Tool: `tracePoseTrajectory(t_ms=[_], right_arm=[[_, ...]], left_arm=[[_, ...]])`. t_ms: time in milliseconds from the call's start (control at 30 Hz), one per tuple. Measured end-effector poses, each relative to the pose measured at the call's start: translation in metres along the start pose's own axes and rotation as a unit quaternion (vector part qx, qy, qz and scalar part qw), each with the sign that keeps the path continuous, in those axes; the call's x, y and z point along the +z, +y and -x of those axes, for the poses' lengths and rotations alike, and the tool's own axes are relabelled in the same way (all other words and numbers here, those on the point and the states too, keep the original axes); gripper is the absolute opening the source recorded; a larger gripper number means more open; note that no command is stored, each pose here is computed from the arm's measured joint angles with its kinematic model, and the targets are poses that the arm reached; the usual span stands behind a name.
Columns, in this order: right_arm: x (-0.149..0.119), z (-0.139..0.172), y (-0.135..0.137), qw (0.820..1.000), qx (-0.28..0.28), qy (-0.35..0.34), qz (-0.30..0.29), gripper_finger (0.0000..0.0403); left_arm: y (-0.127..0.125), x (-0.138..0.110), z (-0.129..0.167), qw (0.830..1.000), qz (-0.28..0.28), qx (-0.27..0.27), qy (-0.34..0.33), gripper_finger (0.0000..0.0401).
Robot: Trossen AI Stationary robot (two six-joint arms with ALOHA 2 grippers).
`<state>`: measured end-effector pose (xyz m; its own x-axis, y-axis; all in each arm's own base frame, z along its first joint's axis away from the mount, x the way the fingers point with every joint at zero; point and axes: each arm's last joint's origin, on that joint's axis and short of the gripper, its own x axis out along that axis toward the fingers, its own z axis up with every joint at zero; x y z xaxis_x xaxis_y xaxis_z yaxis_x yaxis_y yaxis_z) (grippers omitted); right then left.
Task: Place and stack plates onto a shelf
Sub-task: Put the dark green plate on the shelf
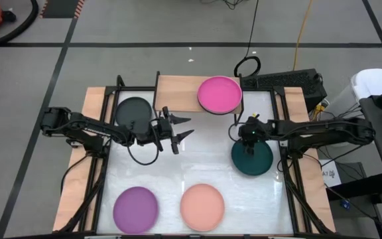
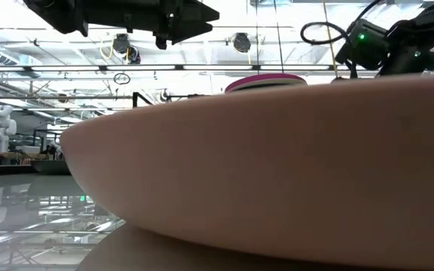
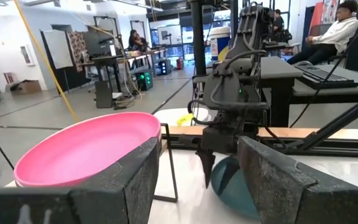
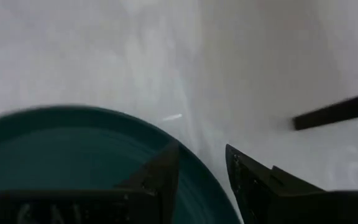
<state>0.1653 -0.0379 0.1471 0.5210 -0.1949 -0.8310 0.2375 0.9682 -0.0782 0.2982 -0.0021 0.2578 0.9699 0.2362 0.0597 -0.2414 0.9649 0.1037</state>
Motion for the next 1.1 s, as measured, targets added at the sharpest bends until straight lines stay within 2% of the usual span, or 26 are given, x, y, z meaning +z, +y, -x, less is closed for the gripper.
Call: tracePoseTrajectory(t_ms=[267,667,767,900,1100], right_arm=[[-0.0014,-0.004,-0.0009,1.0,-0.014,0.014,0.009,0.0114],[-0.0073,-0.004,-0.0053,0.997,-0.008,0.044,-0.069,0.011],[-0.0083,-0.004,-0.0053,0.995,-0.008,0.049,-0.081,0.0084],[-0.0082,-0.0039,-0.0052,0.995,-0.007,0.049,-0.083,0.0018],[-0.0007,0.0004,-0.0044,0.994,0.017,0.047,-0.096,0.0004]], left_arm=[[0.0,-0.0004,0.0,1.0,0.001,0.0,0.002,0.0223],[0.0,-0.0002,0.0,1.0,0.003,0.0,0.002,0.0223],[0.0,-0.0002,0.0,1.0,0.003,0.0,0.002,0.0223],[0.0,-0.0002,0.0,1.0,0.001,0.0,0.002,0.0223],[0.0,-0.0002,0.0,1.0,0.001,0.0,0.001,0.0223]])
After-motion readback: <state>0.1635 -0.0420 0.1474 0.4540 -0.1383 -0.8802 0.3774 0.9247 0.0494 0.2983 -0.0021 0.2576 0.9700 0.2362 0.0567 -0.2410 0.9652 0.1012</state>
